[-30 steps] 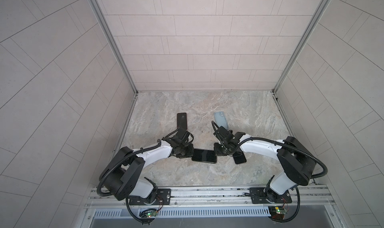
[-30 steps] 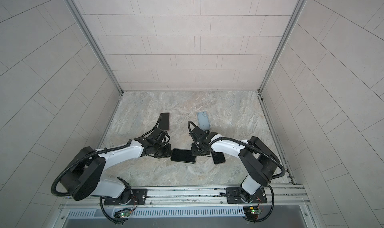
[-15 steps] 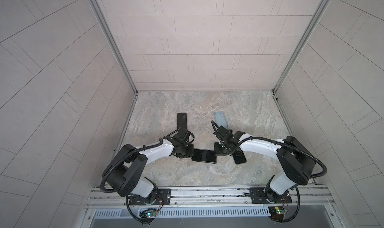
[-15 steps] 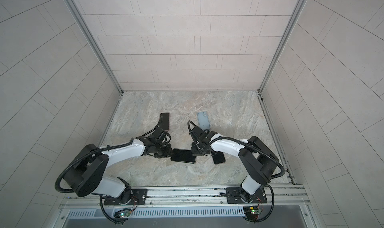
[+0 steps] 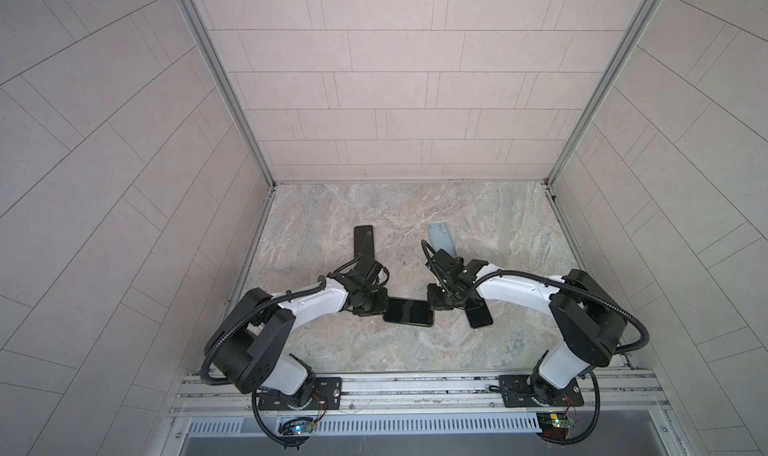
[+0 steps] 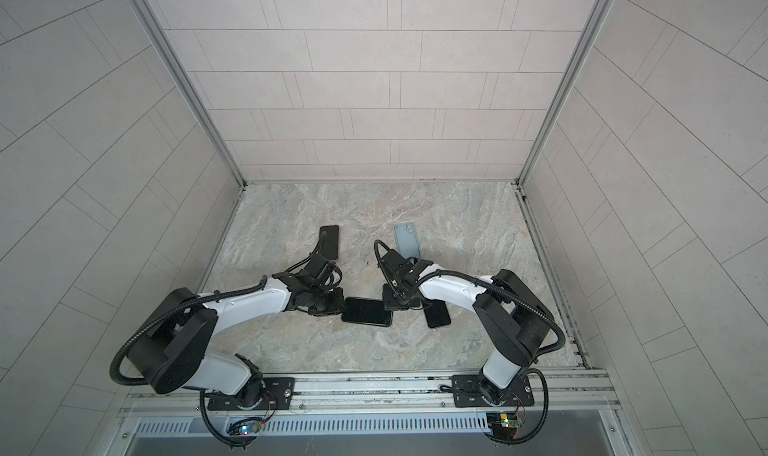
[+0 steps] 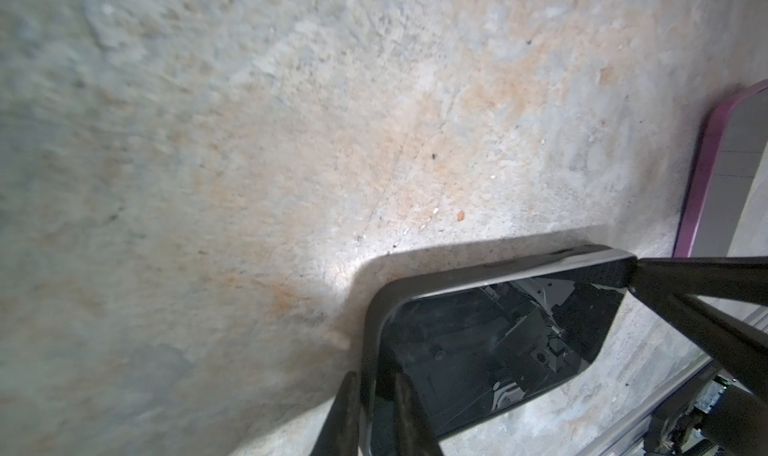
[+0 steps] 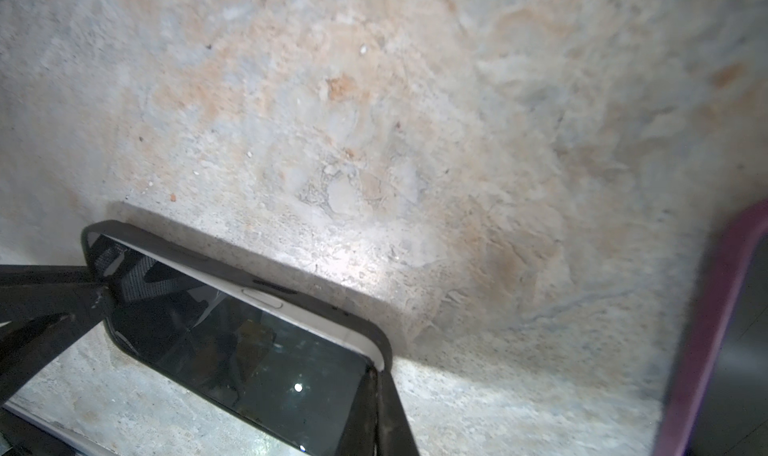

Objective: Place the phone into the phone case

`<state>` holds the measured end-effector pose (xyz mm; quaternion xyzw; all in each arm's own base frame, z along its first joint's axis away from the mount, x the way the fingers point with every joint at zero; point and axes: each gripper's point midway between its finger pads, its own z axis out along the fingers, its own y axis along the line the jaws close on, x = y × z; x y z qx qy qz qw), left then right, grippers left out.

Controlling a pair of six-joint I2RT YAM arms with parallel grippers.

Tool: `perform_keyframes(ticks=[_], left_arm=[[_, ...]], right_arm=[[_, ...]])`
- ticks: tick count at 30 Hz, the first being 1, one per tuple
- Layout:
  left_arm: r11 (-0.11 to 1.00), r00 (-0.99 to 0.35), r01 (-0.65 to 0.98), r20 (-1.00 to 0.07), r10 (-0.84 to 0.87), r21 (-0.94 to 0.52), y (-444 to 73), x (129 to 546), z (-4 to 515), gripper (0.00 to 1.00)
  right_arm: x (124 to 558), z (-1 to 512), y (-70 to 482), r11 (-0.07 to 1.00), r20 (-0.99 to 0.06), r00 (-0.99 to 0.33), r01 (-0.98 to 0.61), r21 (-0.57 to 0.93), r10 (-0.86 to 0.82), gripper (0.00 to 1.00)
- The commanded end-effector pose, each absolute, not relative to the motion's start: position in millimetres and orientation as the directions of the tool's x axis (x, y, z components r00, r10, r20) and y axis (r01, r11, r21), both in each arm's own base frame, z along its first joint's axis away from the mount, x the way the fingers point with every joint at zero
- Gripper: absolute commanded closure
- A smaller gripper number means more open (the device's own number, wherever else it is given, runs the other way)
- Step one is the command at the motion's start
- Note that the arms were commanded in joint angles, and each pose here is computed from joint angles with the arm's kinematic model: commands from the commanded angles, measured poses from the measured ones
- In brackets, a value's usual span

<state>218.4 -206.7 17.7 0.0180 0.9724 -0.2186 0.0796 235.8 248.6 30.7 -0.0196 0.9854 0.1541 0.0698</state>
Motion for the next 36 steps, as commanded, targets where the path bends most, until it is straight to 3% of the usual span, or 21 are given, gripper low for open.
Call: perform_keyframes(ticks=[1,36], left_arm=[[0.916,-0.989,0.066,-0.148,0.007,-0.395,-202.2,213.5,9.8,0.83],[0.908,-0.989,0.062,-0.148,0.000,-0.413,-207.4,211.0,8.7,0.83]], right_arm=[[226.9,-3.3,250.4,0.957,-0.092,-0.995,-0.072,0.280,-0.048,0.93],[218.1,-29.2,248.5,0.958,-0.050,-0.997,-0.071,0.276,-0.060,0.94]])
